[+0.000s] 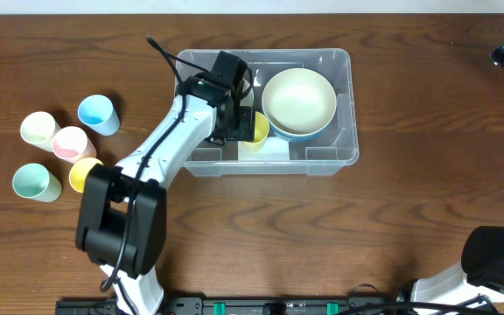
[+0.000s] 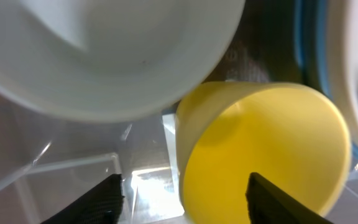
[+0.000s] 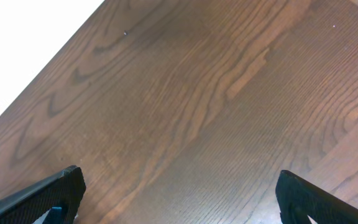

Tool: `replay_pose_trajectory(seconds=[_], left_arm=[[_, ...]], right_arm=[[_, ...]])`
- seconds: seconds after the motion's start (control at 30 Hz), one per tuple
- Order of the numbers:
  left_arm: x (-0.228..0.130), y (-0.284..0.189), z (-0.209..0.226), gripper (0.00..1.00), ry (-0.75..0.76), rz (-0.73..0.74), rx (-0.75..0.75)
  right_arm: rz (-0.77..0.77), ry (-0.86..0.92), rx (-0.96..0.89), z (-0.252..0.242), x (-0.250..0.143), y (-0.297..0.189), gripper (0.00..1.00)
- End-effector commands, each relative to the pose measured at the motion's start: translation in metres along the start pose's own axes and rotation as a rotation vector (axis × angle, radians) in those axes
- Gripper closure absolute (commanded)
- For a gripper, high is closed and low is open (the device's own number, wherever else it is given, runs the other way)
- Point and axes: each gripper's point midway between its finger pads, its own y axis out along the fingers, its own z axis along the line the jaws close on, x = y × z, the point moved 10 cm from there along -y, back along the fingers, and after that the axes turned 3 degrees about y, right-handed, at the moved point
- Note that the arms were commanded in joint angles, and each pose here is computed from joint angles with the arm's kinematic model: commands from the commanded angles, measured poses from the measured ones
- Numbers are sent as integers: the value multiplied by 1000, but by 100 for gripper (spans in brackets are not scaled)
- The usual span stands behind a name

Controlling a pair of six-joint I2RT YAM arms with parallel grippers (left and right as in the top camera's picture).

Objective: Pack container
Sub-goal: 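Carry the yellow cup into the container and release it, then return the left gripper to the blue cup and grasp it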

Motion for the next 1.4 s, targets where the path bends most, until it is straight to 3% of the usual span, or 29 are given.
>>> replay_pose_trajectory(seconds=[0.0,0.2,0.3,0.47,0.53,0.7,1.0,1.37], left_arm=[[10,-61,-7,30,20,-162,-29],[-8,-147,-1,29,8,-355,-42],[-24,-188,29,29,-92,-459,99],[-38,-219,91,28,-283,-520,332],[-38,-220,115,18,-356,-516,385],[-23,-195,163,7,-431,-442,455],[13,-110,202,7,-324,-258,477],[19,-38,222,7,-240,-85,473]], right_arm=[[-2,18,-11,-2,1,1,1],[-3,19,-11,-2,1,1,1],[-3,19,-11,-2,1,1,1],[-3,19,-11,-2,1,1,1],[-2,18,-11,-2,1,1,1],[-3,19,-11,-2,1,1,1],[-3,19,-11,-2,1,1,1],[-3,19,-11,-2,1,1,1]])
